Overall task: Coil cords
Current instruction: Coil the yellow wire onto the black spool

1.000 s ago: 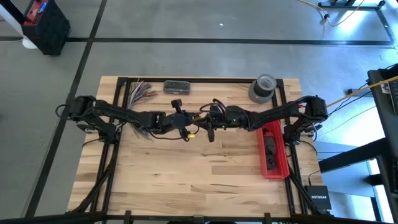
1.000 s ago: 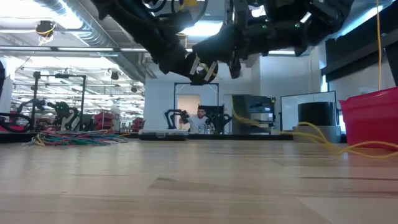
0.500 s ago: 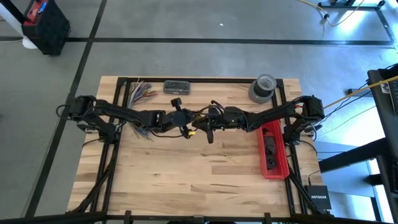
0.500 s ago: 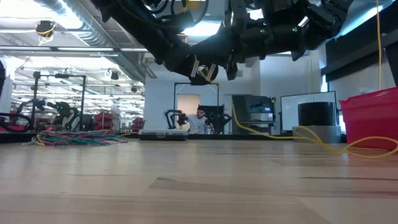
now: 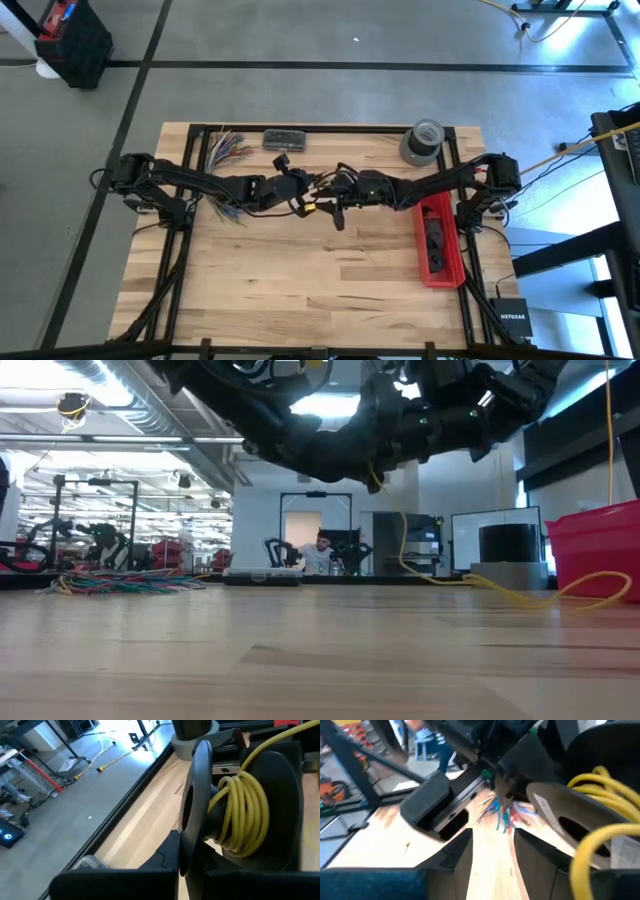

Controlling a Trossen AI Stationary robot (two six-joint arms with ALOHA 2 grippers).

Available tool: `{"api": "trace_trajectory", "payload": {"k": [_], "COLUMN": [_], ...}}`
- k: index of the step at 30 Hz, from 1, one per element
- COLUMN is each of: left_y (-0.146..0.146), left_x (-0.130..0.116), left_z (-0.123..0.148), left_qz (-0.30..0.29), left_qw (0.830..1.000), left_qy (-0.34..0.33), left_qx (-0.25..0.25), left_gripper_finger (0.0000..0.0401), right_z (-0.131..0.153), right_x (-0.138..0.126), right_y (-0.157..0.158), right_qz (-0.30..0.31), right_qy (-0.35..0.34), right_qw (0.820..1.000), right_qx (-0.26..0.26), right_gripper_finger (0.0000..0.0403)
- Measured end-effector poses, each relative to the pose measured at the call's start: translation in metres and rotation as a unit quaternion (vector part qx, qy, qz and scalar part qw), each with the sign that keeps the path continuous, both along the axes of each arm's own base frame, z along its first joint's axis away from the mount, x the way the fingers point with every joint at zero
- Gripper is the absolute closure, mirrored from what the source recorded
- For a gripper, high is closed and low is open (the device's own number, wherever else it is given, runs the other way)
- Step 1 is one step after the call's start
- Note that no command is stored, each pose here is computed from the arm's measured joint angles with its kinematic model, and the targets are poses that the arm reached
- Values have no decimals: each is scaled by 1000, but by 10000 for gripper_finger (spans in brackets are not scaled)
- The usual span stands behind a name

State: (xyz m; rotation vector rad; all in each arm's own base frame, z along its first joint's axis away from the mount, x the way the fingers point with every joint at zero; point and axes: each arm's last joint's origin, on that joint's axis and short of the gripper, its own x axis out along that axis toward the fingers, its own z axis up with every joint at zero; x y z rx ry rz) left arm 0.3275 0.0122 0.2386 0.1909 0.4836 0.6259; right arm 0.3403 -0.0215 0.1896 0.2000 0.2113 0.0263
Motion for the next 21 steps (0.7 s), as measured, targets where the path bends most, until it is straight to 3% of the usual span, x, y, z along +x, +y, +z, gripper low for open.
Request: {"api": "trace_trajectory", "payload": {"k": [6,12,17,21], "left_y": [0,-3,-5,-7], "left_x": [-4,-7,-10,-17], "left_z": [8,12,7,3], "left_qz": [22,15,6,3], "left_qw": [1000,1000,1000,997], "left_qy": [-13,-17,27,69], "left_qx": [1,3,14,16], "left_gripper_finger": [401,401,401,401], "right_z": [7,34,46,42], "right_x": [-6,2,6,-7], "right_y": [6,24,34,40], "right_qz": [30,11,22,1], "right_qy": [18,24,172,309], "right_qw": [999,996,977,938], "right_qx": [-13,-88,-123,-160], "right_gripper_finger": [257,258,258,258]}}
